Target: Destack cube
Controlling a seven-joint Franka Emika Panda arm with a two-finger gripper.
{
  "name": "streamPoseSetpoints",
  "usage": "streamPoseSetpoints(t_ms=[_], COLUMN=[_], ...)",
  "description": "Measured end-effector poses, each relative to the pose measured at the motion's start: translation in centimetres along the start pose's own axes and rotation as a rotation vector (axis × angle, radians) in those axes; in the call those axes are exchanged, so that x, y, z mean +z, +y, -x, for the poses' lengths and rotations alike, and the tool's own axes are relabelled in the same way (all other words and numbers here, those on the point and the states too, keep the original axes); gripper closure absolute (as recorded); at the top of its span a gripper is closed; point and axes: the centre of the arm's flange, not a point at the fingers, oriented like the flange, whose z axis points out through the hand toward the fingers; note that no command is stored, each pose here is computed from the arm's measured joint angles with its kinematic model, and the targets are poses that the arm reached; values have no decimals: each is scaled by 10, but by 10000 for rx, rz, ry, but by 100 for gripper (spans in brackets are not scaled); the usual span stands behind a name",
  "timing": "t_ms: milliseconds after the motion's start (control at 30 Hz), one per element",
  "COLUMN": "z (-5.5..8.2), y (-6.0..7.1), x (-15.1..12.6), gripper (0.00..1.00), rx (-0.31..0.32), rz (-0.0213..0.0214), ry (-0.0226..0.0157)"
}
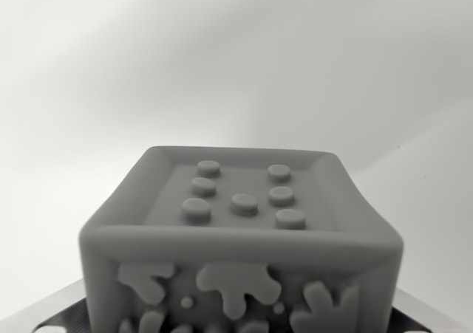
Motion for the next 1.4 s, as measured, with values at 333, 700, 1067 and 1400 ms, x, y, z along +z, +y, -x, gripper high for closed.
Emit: streamPoseSetpoints(t_ms=[333,700,1067,1400], z=[0,1,1,0], y=[0,0,-1,-1], x=[25,45,56,58], gripper=[100,100,100,0], rx=[16,12,14,19], rz=[-11,-17,-25,-27], ry=[1,2,0,-4])
